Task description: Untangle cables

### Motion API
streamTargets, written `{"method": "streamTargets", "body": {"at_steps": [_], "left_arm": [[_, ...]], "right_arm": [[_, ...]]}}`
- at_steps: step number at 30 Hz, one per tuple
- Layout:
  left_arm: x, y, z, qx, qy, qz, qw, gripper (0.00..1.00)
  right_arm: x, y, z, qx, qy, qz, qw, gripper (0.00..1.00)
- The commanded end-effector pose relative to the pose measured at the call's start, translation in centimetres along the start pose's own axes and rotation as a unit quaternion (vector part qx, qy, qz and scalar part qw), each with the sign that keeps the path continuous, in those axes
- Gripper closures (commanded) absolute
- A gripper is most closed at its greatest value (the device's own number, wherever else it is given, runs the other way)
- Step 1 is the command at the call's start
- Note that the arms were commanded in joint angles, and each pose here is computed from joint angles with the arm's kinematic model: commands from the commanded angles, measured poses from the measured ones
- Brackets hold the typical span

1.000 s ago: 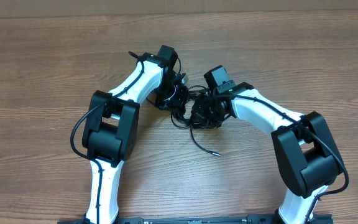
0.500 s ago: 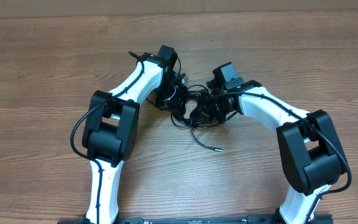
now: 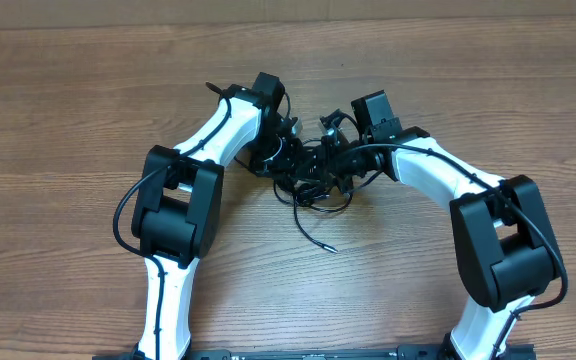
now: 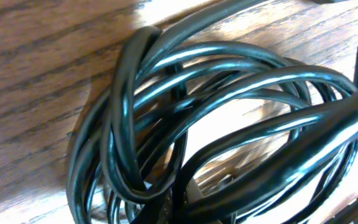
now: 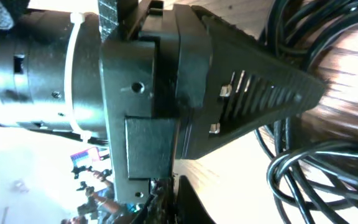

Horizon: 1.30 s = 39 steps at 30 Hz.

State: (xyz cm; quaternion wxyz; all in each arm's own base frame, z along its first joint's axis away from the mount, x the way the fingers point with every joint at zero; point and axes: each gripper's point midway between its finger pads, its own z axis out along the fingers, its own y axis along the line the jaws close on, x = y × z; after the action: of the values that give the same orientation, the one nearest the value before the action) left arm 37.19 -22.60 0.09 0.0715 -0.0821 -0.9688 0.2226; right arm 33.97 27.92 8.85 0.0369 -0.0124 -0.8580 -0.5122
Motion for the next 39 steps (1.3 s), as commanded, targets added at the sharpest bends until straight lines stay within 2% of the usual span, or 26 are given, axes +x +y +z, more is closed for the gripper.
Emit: {"method": "streamTargets", "body": {"at_steps": [1,5,7,8,10,16,20,28,33,39], "left_arm": [[0.7,2.1,2.3,-0.038,0.025,-0.016,0.999,0.96],[0.6,2.1,2.3,-0.038,0.024,-0.016,0.999,0.96],[0.6,2.1,2.3,-0.037,0.024,-0.016,0.999,0.96],[0.6,2.1,2.3,-0.037,0.024,-0.016,0.999,0.96],[0.6,2.1,2.3,-0.037,0.023,-0.016,0.999,0.96],[0.6,2.1,2.3,-0.037,0.023,-0.015,0.999,0.96],[0.6,2.1,2.3,-0.037,0.023,-0.015,0.999,0.96],[0.6,2.1,2.3,-0.037,0.024,-0.016,0.999,0.96],[0.6,2.1,2.3,-0.037,0.024,-0.016,0.999,0.96],[0.6,2.1,2.3,-0.038,0.024,-0.016,0.999,0.96]], "right_arm": [[0.5,2.1,-0.7,-0.041,0.017,-0.022,0.999,0.96],[0.1,-1.7,-0.7,0.057,-0.017,0.027,0.998,0.96],[0.2,-3.5,-0.6,0.110,-0.032,0.058,0.992,0.87],[0.2,-4.1,-0.6,0.128,-0.039,0.071,0.988,0.85],[0.1,-5.5,-0.3,0.178,-0.067,0.102,0.976,0.67],[-0.2,-6.3,1.2,0.223,-0.115,0.146,0.957,0.62],[-0.8,-7.0,1.1,0.246,-0.149,0.166,0.943,0.62],[-1.2,-7.7,1.0,0.263,-0.173,0.178,0.933,0.76],[-1.1,-8.6,1.6,0.270,-0.166,0.182,0.931,0.76],[-1.4,-8.9,1.4,0.271,-0.164,0.169,0.933,0.94]]}}
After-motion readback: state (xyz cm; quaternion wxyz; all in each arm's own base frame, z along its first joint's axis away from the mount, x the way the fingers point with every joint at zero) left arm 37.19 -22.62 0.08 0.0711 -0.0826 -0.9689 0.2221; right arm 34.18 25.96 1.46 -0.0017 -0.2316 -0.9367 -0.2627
